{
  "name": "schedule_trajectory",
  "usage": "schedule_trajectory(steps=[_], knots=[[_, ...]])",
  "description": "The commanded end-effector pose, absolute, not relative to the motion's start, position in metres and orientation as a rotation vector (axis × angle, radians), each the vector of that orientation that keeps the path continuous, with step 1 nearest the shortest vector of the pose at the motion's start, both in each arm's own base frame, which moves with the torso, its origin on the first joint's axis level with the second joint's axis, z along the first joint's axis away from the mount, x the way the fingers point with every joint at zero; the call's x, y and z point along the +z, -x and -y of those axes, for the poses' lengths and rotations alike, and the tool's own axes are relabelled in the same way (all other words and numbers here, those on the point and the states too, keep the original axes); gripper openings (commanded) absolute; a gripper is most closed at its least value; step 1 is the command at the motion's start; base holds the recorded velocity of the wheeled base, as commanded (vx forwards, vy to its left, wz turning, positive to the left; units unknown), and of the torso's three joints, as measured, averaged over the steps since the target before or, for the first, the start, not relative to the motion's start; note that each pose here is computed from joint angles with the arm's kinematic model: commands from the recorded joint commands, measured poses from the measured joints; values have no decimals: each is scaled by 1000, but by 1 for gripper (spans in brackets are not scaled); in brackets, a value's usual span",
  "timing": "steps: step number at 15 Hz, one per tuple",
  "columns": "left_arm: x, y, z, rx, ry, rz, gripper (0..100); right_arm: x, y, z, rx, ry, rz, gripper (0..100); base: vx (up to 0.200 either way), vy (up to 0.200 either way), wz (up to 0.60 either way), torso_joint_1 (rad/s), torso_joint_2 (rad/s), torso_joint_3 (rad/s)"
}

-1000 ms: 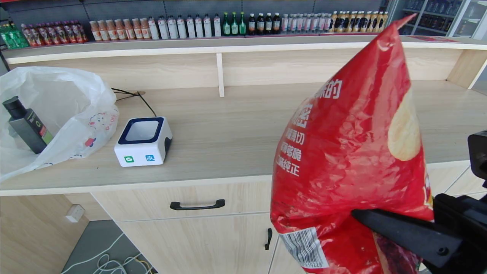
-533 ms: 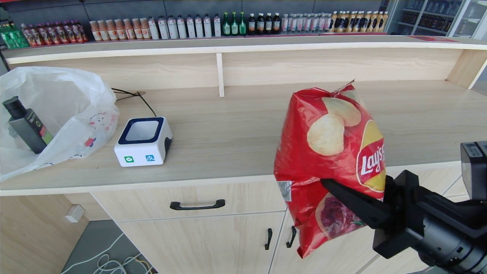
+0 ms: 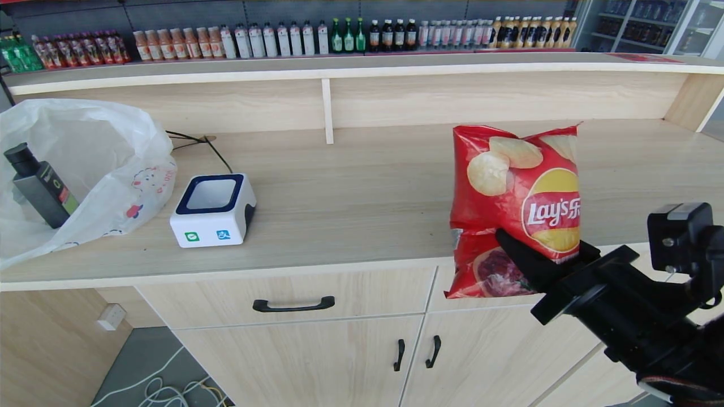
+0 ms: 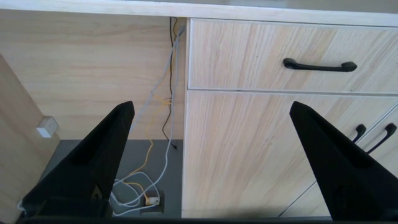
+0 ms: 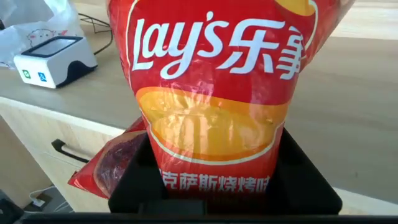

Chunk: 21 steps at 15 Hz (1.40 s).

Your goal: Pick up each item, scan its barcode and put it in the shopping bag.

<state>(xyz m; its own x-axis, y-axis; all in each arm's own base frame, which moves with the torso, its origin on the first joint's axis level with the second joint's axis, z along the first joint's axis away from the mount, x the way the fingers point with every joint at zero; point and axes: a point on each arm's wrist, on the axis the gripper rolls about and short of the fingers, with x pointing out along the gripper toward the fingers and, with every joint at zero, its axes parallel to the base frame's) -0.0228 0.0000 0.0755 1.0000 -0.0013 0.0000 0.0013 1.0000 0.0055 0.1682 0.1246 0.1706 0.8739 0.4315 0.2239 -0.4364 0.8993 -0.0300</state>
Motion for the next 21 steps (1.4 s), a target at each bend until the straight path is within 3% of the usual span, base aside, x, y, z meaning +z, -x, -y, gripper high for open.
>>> schedule_trajectory(steps=[1, 21], knots=[[75, 23, 0, -2, -5, 0, 100, 167, -169, -123, 443, -13, 213, 0, 0, 0, 0, 0, 0, 0], [75, 23, 0, 0, 2, 0, 100, 174, -163, -115, 430, -27, 247, 0, 0, 190, 0, 2, 2, 3]])
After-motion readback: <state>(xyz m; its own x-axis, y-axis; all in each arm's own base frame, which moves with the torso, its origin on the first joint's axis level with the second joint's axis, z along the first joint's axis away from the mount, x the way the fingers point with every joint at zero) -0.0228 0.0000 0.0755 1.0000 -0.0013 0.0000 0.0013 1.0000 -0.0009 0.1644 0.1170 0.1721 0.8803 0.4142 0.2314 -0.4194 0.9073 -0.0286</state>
